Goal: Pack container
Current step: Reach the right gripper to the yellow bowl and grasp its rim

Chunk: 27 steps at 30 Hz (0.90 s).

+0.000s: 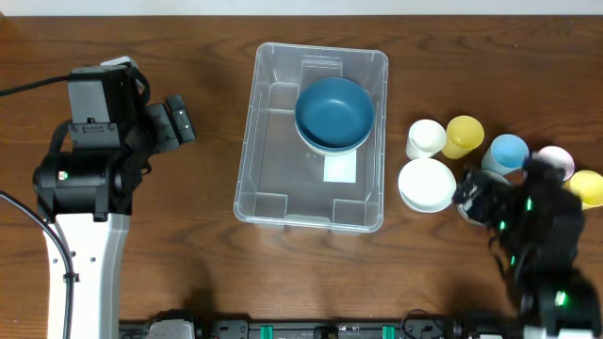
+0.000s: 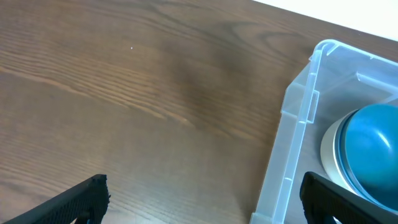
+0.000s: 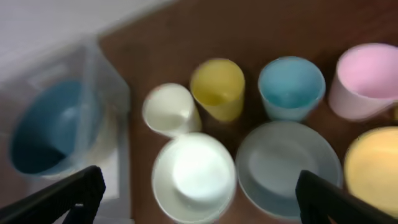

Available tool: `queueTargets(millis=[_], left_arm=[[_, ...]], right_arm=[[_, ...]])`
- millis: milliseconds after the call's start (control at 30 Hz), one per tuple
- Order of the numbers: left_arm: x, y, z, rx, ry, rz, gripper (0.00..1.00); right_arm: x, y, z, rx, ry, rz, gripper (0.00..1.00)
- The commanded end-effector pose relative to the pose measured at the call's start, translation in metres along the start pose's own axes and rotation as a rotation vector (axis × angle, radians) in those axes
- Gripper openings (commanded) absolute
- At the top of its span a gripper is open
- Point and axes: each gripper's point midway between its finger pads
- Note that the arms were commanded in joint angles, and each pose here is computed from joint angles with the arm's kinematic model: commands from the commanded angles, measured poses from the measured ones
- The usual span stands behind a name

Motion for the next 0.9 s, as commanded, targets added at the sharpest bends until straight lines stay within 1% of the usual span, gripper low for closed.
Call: queueTargets(millis=[0,33,133,300,467,600,733,767,867], left_arm=[[0.004,-0.001,0.0,0.004,0.005,0.016,0.98],[0.004,-0.001,0.0,0.004,0.005,0.016,0.98],[0.004,-0.001,0.0,0.004,0.005,0.016,0.98],[0.004,-0.001,0.0,0.004,0.005,0.016,0.98],[0.004,-0.001,0.0,0.004,0.005,0.016,0.98],[0.004,-0.001,0.0,0.004,0.005,0.016,0.98],[0.004,-0.001,0.0,0.004,0.005,0.016,0.98],[0.004,-0.001,0.0,0.004,0.005,0.016,0.98],[0.004,-0.001,0.0,0.004,0.005,0.016,0.98]], right_arm=[[-0.015,-0.01,0.017,0.048,0.011,-0.135,0.99],[-0.022,-0.015,0.019,0.078,-0.007,-0.176,0.99],[-0.055,-0.03,0.017,0.147,-0.146,-0.303,0.99],[-0.124,-0.034,0.008,0.195,-0.389,-0.511,0.99],[-0.174,-0.02,0.004,0.187,-0.584,-0.645,0.99],[-0.198,-0.009,0.002,0.162,-0.667,-0.701,0.99],[-0.225,-0.003,-0.011,0.137,-0.766,-0.787,0.98],[-0.231,-0.005,-0.017,0.136,-0.798,-0.795,0.97],[-0.244,-0.011,-0.037,0.152,-0.859,-0.807,0.86]])
Point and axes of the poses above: each gripper's point midway between its finger pads, its own y axis back along the fingers, its own x axis along the line the jaws close on, z = x × y, and after that the axes turned 7 degrees about -y, right-handed
